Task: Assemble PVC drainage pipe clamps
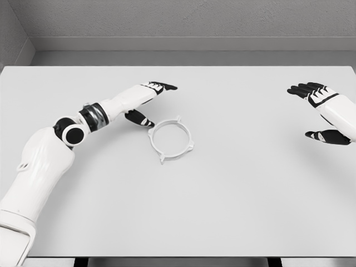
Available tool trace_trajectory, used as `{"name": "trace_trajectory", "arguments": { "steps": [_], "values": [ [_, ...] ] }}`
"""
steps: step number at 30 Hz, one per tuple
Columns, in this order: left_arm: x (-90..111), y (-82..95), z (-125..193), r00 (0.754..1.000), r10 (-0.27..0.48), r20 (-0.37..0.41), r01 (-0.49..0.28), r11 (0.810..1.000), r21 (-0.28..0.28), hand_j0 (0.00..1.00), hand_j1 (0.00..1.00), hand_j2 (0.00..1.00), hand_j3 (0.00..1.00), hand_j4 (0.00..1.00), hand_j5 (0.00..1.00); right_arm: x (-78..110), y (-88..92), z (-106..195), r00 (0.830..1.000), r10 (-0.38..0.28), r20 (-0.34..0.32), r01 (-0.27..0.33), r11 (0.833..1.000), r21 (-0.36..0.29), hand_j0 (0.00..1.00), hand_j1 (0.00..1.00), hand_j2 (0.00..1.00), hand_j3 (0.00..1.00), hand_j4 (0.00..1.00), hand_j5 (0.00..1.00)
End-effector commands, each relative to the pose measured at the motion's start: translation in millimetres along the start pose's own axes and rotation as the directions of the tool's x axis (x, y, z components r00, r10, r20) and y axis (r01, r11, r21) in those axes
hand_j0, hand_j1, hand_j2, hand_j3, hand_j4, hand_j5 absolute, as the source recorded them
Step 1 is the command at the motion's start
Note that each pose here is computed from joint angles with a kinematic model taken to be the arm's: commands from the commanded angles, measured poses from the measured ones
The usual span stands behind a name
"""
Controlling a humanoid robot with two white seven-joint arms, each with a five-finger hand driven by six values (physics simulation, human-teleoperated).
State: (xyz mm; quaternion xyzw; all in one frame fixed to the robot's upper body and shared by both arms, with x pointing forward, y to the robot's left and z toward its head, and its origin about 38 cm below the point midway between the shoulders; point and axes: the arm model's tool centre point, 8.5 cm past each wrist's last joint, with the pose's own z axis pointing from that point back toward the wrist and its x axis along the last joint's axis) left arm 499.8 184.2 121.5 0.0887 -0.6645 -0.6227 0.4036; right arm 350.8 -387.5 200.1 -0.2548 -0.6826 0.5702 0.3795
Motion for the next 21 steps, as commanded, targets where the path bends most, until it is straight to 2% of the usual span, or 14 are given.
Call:
{"name": "trace_trajectory", "arguments": {
  "steps": [1, 4, 7, 11, 14, 17, 19, 21],
  "values": [
    [-1.4, 2.7, 1.2, 1.0, 0.007, -0.003, -0.007, 1.0, 0.01, 1.0, 1.0, 1.0, 1.0, 1.0, 1.0, -0.1, -1.3, -0.2, 1.0, -0.004, 0.001, 0.004, 1.0, -0.006, 1.0, 1.0, 1.0, 1.0, 1.0, 1.0],
    [-6.2, 12.0, 5.6, 1.0, -0.005, -0.014, 0.005, 1.0, 0.02, 1.0, 1.0, 1.0, 1.0, 1.0, 1.0, -0.1, -0.8, 0.1, 1.0, -0.005, 0.0, 0.005, 1.0, -0.004, 1.0, 1.0, 1.0, 1.0, 1.0, 1.0],
    [-30.5, 27.7, 36.2, 0.997, -0.036, -0.074, 0.037, 0.999, 0.018, 1.0, 1.0, 1.0, 1.0, 1.0, 1.0, -0.1, -0.8, 0.1, 1.0, -0.005, 0.0, 0.005, 1.0, -0.004, 1.0, 1.0, 1.0, 1.0, 1.0, 1.0],
    [-59.0, 60.7, 83.0, 0.982, -0.093, -0.164, 0.099, 0.995, 0.032, 1.0, 1.0, 1.0, 1.0, 1.0, 1.0, -0.1, -0.8, 0.1, 1.0, -0.005, 0.0, 0.005, 1.0, -0.004, 1.0, 1.0, 1.0, 1.0, 1.0, 1.0],
    [-66.4, 64.8, 96.0, 0.977, -0.097, -0.189, 0.105, 0.994, 0.031, 1.0, 1.0, 1.0, 1.0, 1.0, 1.0, 0.0, 0.3, 0.7, 1.0, -0.007, -0.001, 0.007, 1.0, -0.002, 1.0, 1.0, 1.0, 1.0, 1.0, 1.0],
    [-75.0, 69.0, 112.4, 0.973, -0.081, -0.217, 0.093, 0.994, 0.05, 1.0, 1.0, 1.0, 1.0, 1.0, 1.0, 0.2, 0.7, 0.5, 1.0, -0.007, 0.0, 0.007, 1.0, -0.001, 1.0, 1.0, 1.0, 1.0, 1.0, 1.0],
    [-83.4, 71.2, 130.6, 0.974, 0.004, -0.228, 0.025, 0.992, 0.122, 1.0, 1.0, 1.0, 1.0, 1.0, 1.0, 0.2, 0.7, 0.5, 1.0, -0.007, 0.0, 0.007, 1.0, -0.001, 1.0, 1.0, 1.0, 1.0, 1.0, 1.0],
    [-92.9, 73.0, 152.0, 0.964, 0.021, -0.266, 0.02, 0.989, 0.15, 1.0, 1.0, 1.0, 1.0, 1.0, 1.0, 0.2, 0.7, 0.5, 1.0, -0.007, 0.0, 0.007, 1.0, -0.001, 1.0, 1.0, 1.0, 1.0, 1.0, 1.0]
  ]
}}
